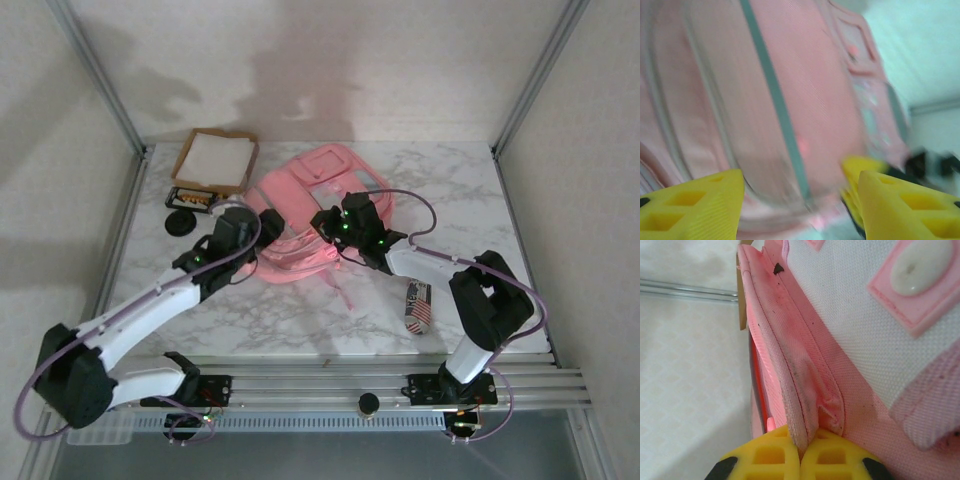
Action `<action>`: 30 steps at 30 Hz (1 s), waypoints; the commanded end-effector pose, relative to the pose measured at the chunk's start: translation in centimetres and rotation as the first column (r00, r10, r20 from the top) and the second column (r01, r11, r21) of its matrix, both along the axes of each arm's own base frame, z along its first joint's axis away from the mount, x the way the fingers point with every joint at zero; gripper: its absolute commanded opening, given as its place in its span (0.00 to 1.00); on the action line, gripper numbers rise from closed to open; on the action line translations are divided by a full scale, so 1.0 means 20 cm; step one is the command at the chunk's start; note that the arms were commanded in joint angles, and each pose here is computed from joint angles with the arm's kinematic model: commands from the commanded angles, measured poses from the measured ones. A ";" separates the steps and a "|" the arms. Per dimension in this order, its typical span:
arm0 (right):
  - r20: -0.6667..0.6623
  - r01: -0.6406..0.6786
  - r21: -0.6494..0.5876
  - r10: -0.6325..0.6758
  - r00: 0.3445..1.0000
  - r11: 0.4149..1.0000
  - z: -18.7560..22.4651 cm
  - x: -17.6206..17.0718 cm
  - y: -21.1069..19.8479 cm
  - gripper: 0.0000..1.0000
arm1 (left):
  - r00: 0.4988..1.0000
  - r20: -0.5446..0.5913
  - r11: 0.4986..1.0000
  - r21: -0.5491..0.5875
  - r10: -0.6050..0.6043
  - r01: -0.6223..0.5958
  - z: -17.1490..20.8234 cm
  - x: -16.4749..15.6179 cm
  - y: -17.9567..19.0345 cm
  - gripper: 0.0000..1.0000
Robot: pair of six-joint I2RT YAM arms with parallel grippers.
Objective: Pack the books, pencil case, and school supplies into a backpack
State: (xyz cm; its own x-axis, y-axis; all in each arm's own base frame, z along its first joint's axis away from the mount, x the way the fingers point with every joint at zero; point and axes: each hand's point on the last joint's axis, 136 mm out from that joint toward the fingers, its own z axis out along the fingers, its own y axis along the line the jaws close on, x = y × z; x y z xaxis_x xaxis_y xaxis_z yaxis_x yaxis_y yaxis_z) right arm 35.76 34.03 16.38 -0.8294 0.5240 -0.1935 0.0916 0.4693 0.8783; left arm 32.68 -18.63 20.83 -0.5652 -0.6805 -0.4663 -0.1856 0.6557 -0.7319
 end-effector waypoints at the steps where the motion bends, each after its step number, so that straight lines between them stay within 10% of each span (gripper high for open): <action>1: 0.087 -0.096 0.095 0.087 0.992 0.991 0.22 0.00 0.12 0.00 | 0.983 -0.186 0.984 -0.176 -0.004 -0.029 -0.17 -0.15 -0.12 0.58; 30: 0.034 -0.125 0.183 0.120 0.992 0.975 0.18 -0.08 0.12 0.00 | 0.902 -0.302 0.893 -0.236 0.309 -0.384 -0.26 0.07 -0.29 0.36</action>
State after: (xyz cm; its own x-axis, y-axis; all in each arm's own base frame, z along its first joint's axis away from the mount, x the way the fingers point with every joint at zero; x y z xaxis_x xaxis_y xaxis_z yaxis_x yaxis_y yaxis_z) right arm 35.58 34.27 16.42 -0.8412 0.5269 -0.1218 0.1266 0.4109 0.9029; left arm 33.49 -26.07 16.09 -0.4468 -0.8911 -0.0795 -0.5171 0.3298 -0.7898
